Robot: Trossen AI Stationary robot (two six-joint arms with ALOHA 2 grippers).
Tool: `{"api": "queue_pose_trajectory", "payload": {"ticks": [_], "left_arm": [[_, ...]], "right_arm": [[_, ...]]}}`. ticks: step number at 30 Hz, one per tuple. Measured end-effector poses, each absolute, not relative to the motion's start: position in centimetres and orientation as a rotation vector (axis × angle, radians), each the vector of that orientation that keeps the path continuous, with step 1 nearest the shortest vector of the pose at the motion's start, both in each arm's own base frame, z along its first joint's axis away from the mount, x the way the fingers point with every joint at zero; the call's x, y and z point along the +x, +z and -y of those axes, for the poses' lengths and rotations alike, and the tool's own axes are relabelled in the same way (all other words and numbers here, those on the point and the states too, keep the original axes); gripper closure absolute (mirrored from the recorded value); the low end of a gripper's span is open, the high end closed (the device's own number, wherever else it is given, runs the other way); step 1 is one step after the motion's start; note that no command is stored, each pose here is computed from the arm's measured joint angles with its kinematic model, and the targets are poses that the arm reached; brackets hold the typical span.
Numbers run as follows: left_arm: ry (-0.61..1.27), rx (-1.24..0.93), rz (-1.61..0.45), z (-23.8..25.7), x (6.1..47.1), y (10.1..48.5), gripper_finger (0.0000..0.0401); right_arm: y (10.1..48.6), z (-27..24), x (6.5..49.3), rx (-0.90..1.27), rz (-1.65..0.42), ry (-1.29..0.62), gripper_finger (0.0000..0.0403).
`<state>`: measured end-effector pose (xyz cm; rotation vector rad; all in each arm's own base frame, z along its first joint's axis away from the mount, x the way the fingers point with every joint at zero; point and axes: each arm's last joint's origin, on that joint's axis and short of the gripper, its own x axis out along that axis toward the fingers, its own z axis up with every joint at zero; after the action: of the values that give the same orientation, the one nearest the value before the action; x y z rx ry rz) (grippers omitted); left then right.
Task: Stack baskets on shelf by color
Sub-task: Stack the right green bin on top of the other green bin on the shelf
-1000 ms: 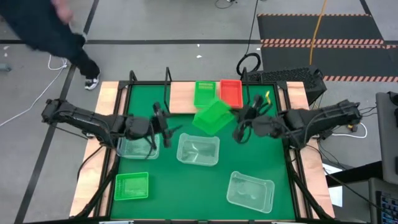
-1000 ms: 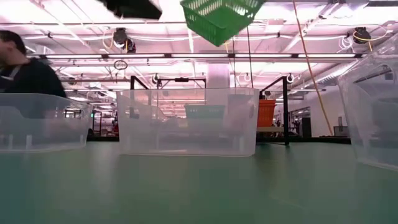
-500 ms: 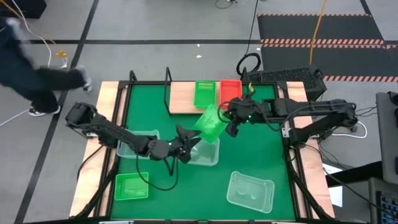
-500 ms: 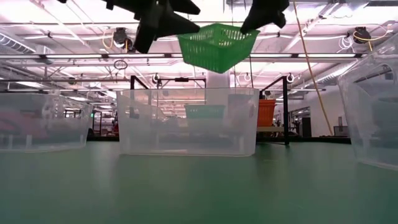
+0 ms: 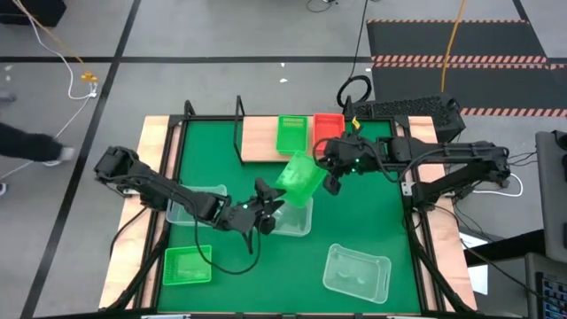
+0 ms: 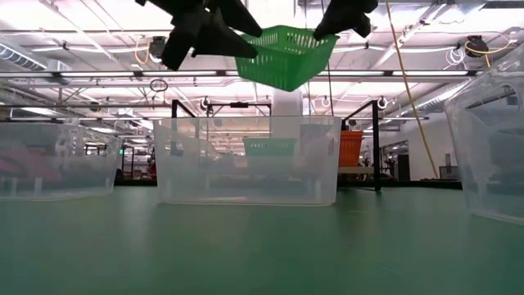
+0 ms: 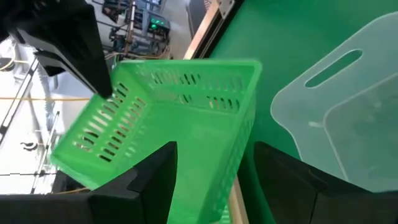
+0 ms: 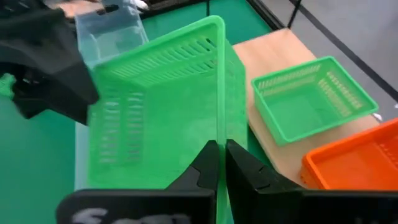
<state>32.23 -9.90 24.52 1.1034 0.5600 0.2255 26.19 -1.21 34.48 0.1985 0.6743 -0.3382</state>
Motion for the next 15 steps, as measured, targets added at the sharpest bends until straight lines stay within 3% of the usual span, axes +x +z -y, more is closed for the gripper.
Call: {"api": "queue_pose_trajectory", "payload": {"ticks": [11,15], "left_arm": [[0.223,1.083,-0.622,9.1,32.2,24.0,0.019],[0.226,1.069,-0.634,8.7,32.2,23.9,0.0237]], "right_arm": [[34.6,0.9,26.4,0.21,-0.664,-0.243,0.0397],[34.6,0.9,26.4,0.198,-0.666,-0.227,0.0398]]}}
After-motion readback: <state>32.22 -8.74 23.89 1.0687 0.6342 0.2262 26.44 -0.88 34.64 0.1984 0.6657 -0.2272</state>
